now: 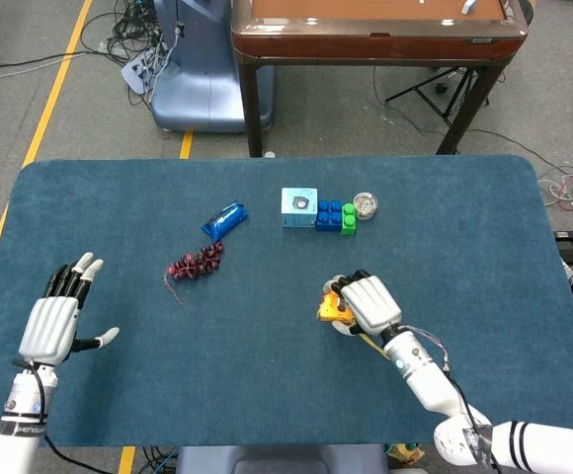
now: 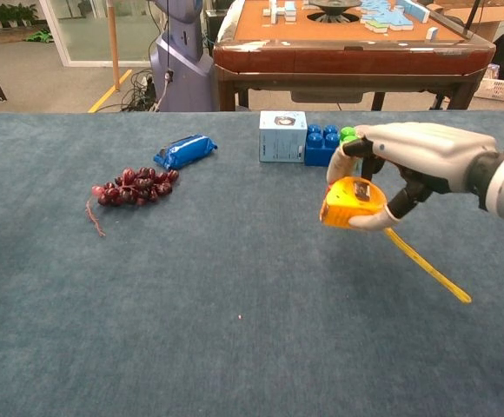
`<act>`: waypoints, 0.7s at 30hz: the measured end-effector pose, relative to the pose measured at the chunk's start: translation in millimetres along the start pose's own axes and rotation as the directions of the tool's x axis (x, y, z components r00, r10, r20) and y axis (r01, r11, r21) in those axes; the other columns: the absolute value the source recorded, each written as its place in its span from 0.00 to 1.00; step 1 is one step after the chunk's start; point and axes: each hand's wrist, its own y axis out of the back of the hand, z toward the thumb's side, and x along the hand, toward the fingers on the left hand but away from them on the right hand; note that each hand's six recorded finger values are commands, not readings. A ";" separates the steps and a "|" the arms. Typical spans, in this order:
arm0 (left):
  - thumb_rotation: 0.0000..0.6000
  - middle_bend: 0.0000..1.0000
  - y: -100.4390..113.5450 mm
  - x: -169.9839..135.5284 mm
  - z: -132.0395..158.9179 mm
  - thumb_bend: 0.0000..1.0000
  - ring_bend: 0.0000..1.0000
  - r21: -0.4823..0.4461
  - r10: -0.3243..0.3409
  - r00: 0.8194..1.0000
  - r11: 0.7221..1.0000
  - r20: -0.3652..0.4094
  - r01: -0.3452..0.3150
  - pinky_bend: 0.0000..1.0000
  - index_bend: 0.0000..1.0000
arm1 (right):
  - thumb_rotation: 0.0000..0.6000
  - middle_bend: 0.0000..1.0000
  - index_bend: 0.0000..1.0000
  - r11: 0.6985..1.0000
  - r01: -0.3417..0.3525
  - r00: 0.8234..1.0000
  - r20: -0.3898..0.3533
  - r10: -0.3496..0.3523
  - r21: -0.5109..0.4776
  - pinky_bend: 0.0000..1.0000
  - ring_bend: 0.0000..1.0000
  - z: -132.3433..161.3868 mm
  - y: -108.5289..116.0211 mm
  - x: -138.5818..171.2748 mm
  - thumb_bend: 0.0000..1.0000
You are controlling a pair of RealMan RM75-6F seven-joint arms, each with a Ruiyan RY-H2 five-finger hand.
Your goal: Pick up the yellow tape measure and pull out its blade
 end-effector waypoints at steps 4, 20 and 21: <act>1.00 0.00 -2.1 26.3 20.9 0.11 0.00 -0.057 -0.036 0.999 0.998 0.028 0.037 0.00 0.00 | 1.00 0.52 0.48 1.000 0.025 1.000 -0.012 -0.025 0.003 0.29 0.40 18.9 16.4 -9.5 0.54; 1.00 0.00 -28.7 80.7 87.8 0.11 0.00 -0.225 -0.112 0.992 0.967 0.049 0.120 0.00 0.00 | 1.00 0.54 0.50 0.992 0.127 0.992 0.008 -0.127 -0.017 0.30 0.44 93.9 48.6 -41.0 0.58; 1.00 0.00 -31.2 82.6 90.1 0.11 0.00 -0.233 -0.116 0.992 0.965 0.044 0.124 0.00 0.00 | 1.00 0.54 0.50 0.991 0.134 0.991 0.016 -0.134 -0.026 0.30 0.44 98.7 47.9 -43.2 0.58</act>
